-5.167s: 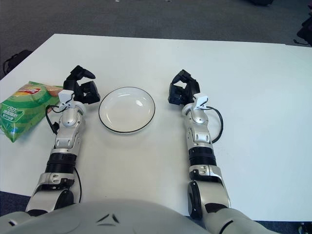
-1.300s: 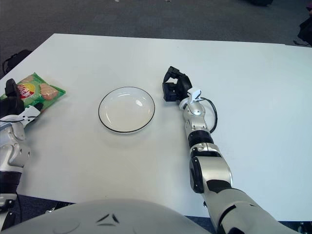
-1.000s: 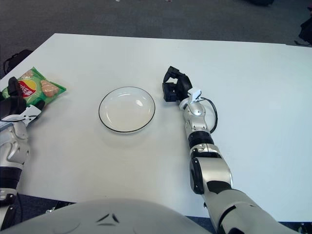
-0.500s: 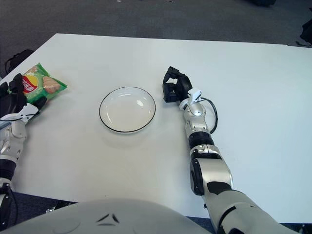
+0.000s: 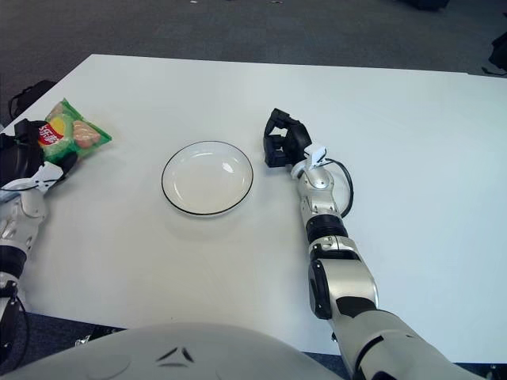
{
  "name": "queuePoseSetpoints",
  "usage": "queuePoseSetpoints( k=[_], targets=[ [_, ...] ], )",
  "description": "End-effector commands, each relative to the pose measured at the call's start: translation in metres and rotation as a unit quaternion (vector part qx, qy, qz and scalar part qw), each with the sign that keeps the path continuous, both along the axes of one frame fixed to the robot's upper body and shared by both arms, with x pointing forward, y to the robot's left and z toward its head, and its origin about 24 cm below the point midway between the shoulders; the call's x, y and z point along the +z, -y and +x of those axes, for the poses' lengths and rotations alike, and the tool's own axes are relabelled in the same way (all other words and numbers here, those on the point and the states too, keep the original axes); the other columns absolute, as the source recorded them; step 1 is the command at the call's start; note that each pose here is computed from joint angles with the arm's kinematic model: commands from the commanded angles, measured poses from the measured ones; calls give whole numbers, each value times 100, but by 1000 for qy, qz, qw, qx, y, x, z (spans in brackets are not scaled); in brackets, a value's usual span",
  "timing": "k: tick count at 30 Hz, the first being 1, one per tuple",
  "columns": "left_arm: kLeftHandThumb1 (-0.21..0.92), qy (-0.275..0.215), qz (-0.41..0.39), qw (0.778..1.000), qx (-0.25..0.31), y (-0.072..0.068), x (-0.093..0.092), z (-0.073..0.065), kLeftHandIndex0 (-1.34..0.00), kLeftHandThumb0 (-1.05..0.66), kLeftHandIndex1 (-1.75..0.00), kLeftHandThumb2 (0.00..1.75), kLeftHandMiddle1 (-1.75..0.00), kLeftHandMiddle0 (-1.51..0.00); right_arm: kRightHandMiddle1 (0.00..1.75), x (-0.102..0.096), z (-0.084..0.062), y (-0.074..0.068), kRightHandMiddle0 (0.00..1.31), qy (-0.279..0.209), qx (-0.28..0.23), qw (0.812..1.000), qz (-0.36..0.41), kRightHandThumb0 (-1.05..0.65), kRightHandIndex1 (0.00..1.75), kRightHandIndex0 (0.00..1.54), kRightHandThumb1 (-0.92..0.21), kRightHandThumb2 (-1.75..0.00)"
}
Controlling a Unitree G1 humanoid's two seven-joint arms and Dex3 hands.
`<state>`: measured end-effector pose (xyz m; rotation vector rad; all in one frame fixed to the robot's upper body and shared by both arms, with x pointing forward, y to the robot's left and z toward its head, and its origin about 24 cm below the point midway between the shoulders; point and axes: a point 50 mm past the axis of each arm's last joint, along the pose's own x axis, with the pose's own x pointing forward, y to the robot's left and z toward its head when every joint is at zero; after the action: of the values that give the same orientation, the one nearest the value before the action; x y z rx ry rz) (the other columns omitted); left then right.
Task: Put the snack into the plate.
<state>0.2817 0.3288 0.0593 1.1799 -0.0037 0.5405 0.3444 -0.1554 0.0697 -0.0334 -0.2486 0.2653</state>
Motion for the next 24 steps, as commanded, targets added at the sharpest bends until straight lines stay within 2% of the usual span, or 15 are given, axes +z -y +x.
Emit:
queuePoseSetpoints(
  k=[1, 3, 8, 12, 20, 24],
  targets=[
    [24, -45, 2, 999, 10, 0, -22, -8, -48, 1, -174, 135, -158, -68, 175, -6, -3, 1, 67, -11, -2, 1000, 3, -51, 175, 132, -24, -140],
    [14, -39, 19, 999, 14, 2, -22, -6, -57, 0, -174, 145, -154, -77, 175, -5, -4, 1, 67, -10, -2, 1000, 3, -51, 175, 132, -25, -140],
    [1, -29, 41, 999, 16, 5, -21, -3, -66, 0, -175, 160, -156, -87, 175, -5, -4, 1, 67, -9, 2, 1000, 0, -51, 175, 132, -25, -139],
    [-2, -28, 42, 999, 18, 6, -20, -1, -68, 0, -175, 164, -158, -89, 175, -5, -4, 1, 66, -9, 3, 1000, -1, -50, 175, 132, -26, -138],
    [-4, -17, 15, 1000, 9, 18, -7, 11, -68, 0, -175, 167, -159, -91, 175, -5, -5, 2, 64, -14, 8, 1000, -2, -50, 175, 131, -28, -136],
    [-6, 14, 17, 1000, -13, 40, 19, 22, -70, 0, -175, 169, -159, -92, 175, -5, -5, 2, 64, -16, 6, 1000, -3, -49, 175, 130, -29, -135]
  ],
)
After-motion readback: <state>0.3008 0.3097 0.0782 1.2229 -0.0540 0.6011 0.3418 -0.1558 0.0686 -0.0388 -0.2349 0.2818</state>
